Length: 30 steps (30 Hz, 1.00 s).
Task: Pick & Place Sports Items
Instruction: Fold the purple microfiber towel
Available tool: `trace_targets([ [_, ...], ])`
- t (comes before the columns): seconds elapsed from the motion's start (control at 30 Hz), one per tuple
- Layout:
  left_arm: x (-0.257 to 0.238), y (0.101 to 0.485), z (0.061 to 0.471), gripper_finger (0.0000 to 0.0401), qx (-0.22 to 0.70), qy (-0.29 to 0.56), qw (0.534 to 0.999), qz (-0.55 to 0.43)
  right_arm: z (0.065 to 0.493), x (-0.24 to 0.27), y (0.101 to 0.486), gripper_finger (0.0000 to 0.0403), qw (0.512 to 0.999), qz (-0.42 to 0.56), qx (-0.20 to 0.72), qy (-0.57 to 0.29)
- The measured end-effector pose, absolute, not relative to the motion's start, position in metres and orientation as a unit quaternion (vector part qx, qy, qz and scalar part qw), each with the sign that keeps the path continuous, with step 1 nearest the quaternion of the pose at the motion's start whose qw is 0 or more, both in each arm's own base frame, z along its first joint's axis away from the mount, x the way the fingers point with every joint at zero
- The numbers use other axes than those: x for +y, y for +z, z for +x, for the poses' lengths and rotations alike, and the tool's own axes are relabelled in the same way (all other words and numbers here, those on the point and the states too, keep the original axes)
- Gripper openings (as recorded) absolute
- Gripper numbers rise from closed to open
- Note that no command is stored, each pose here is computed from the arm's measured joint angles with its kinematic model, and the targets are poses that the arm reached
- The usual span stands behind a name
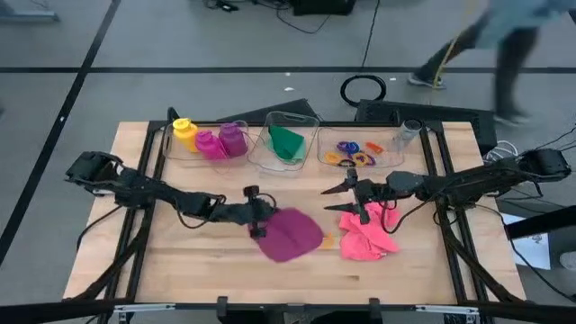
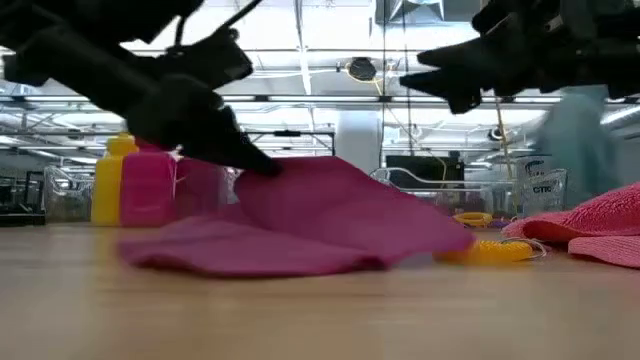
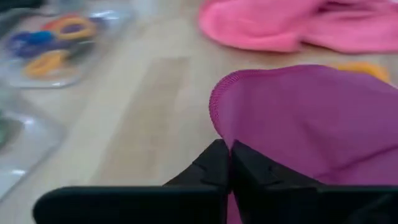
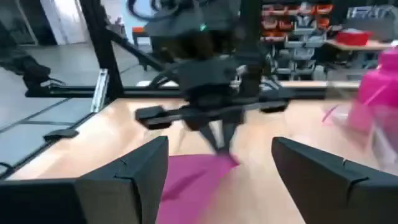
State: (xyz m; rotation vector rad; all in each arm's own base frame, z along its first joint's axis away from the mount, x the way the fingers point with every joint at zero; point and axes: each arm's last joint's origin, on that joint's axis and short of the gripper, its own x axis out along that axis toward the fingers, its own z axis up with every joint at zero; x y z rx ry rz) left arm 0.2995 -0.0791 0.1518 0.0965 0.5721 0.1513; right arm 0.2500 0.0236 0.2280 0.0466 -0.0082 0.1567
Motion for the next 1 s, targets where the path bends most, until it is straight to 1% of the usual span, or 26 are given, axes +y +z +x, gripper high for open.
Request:
trace_targets([
  [0.1,-0.072,0.153,0.301,0.0003,0.274,0.11,0.955,0.034,0.256,0.025,0.218,0.021,0.995,0.051,0.01,0.08],
  [0.23,-0.067,0.154,0.302,0.0004,0.266,0.143,0.953,0.04,0.267,0.026,0.197,0.021,0.992,0.09,0.051,0.075],
  [0.37,-0.068,0.154,0.302,0.0001,0.262,0.153,0.952,0.047,0.276,0.032,0.173,0.021,0.99,0.106,0.079,0.045],
  [0.53,-0.074,0.156,0.301,0.0001,0.251,0.157,0.953,0.062,0.285,0.039,0.153,0.021,0.992,0.104,0.072,0.021],
  [0.87,-0.09,0.157,0.295,0.0002,0.243,0.168,0.949,0.11,0.287,0.038,0.144,0.021,0.991,0.109,0.07,-0.024],
  [1.0,-0.093,0.157,0.294,0.0002,0.24,0.177,0.947,0.123,0.286,0.038,0.139,0.021,0.989,0.114,0.094,-0.028],
])
